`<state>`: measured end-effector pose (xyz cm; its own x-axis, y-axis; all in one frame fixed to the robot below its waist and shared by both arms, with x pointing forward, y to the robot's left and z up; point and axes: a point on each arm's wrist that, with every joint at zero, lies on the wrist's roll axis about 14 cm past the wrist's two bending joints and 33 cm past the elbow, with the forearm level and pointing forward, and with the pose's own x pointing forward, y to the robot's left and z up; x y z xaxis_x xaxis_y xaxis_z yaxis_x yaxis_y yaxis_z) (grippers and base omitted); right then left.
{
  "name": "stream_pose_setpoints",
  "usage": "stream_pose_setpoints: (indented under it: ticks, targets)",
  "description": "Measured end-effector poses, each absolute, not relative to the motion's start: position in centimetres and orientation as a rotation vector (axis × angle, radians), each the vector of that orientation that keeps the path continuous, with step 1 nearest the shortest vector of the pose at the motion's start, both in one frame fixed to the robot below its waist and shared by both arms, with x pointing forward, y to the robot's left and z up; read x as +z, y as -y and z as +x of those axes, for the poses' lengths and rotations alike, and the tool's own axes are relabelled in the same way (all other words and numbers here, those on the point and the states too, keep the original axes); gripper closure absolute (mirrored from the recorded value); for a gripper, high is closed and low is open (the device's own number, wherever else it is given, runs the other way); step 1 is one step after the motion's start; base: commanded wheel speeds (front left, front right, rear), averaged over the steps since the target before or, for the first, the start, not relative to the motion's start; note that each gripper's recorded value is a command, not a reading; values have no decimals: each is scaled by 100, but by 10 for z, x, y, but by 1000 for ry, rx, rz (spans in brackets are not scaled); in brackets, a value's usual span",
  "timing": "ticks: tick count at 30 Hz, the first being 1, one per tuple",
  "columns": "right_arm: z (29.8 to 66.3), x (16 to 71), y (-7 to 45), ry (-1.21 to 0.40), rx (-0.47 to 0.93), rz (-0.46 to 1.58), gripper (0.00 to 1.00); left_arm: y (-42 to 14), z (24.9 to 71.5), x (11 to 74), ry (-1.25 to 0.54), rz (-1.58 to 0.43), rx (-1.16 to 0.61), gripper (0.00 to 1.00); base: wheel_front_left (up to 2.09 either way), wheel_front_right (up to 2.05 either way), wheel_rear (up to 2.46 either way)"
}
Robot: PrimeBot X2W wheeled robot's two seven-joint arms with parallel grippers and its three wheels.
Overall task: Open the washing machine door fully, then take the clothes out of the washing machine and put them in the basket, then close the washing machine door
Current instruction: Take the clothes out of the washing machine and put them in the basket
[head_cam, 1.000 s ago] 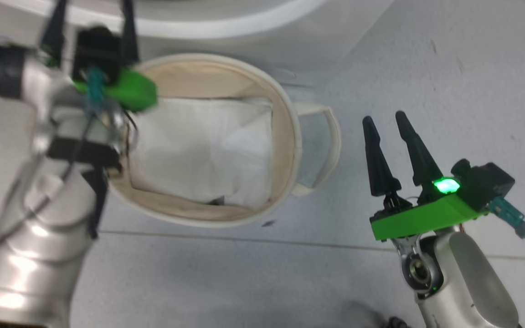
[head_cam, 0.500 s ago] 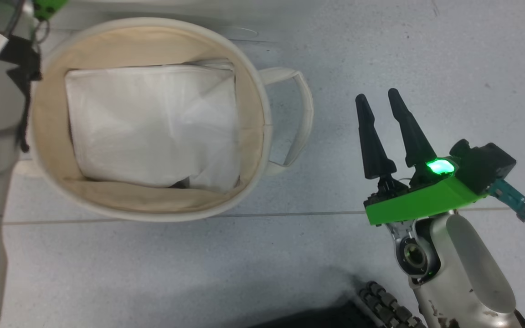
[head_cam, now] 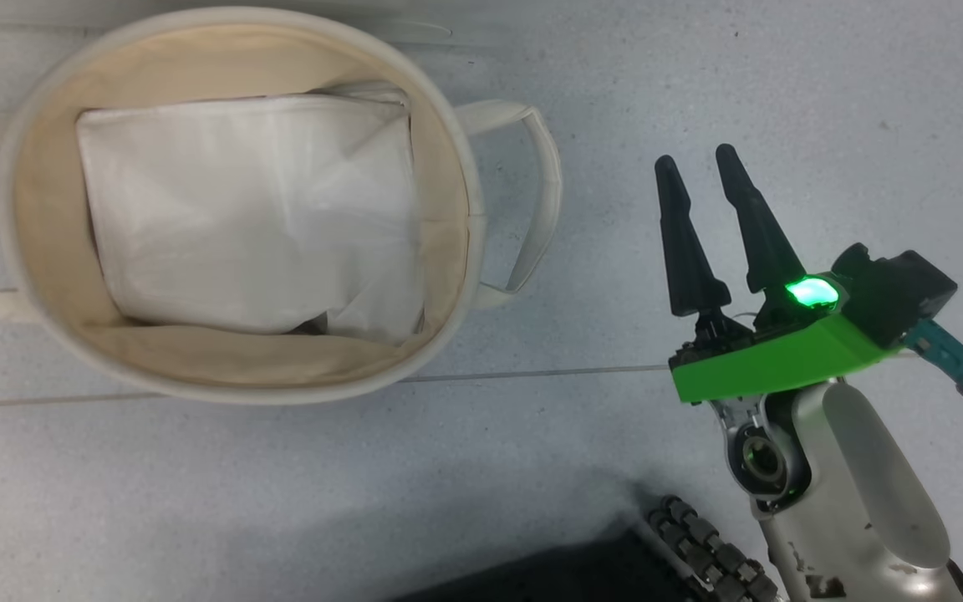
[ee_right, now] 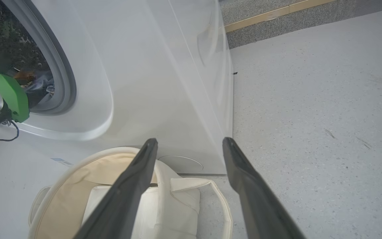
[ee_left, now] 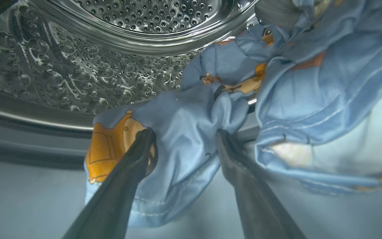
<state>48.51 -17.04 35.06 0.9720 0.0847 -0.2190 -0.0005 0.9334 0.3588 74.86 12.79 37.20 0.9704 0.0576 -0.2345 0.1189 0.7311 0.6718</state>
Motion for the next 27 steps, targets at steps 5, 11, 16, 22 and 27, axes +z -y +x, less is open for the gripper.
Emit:
stream_pose_setpoints:
  ticks: [5,11,16,22,27]
  targets:
    - [485,345,170,-244,43,364,0,-130,754,369,-253,763,-31,0,0,0,0]
    - [485,342,170,-250,45,356,0,-131,759,366,-246,785,-38,100,0,0,0]
    - [486,343,167,-247,54,356,0,-132,758,367,-222,776,-38,100,0,0,0]
    - [488,353,160,-228,77,360,0,-126,757,397,-105,718,-37,100,0,0,0]
    - [488,369,153,-197,104,361,0,-108,748,435,39,626,-59,100,0,0,0]
